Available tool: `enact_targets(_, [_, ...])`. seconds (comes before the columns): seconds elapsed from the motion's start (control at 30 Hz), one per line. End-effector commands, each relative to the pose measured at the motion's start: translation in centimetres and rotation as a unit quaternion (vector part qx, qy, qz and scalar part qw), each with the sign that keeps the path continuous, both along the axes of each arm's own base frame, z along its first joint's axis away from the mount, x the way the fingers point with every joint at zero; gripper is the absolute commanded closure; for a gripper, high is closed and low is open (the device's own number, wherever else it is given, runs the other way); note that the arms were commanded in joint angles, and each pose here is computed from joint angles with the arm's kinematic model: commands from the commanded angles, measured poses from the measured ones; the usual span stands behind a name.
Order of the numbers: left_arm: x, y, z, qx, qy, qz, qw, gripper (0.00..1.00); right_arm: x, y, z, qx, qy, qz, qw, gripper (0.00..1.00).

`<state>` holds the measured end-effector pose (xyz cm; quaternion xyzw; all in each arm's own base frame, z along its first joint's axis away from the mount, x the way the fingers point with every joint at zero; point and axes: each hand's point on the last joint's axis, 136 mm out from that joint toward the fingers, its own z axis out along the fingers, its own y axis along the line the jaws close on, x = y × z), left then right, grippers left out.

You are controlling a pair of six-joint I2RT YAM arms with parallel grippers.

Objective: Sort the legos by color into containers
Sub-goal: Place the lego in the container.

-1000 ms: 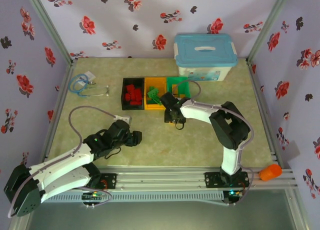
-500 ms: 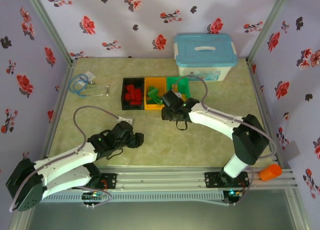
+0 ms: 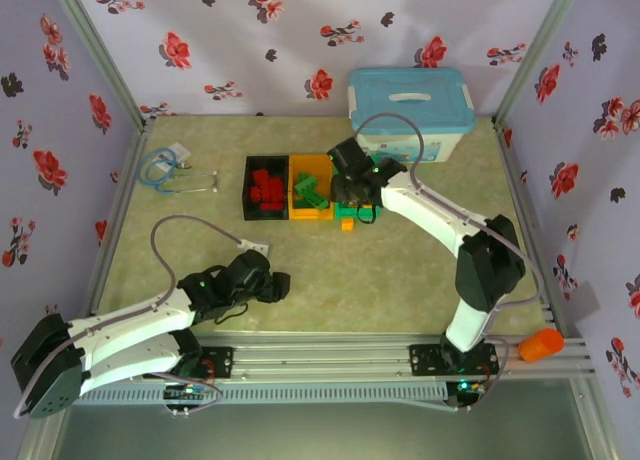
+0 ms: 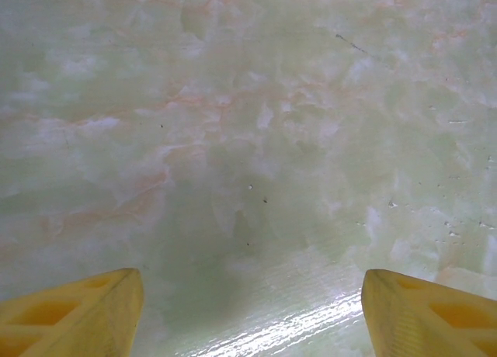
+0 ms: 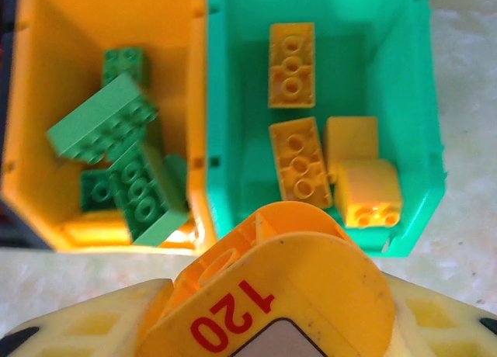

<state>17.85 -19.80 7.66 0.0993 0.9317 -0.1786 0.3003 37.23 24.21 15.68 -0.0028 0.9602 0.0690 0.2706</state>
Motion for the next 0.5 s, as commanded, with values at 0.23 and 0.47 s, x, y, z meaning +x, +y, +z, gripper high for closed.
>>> enact_targets(0.23, [-0.1, 0.5, 0.6, -0.005, -0.013, 0.018, 1.000, 0.26, 4.0, -1.7, -3.5, -0.019, 0.054, -0.006, 0.998, 0.47])
enact_targets(0.47, [0.0, 0.7, 1.4, -0.008, -0.021, 0.020, 1.000, 0.26, 4.1, -0.6, 0.4, -0.055, -0.011, 0.007, 0.998, 0.15])
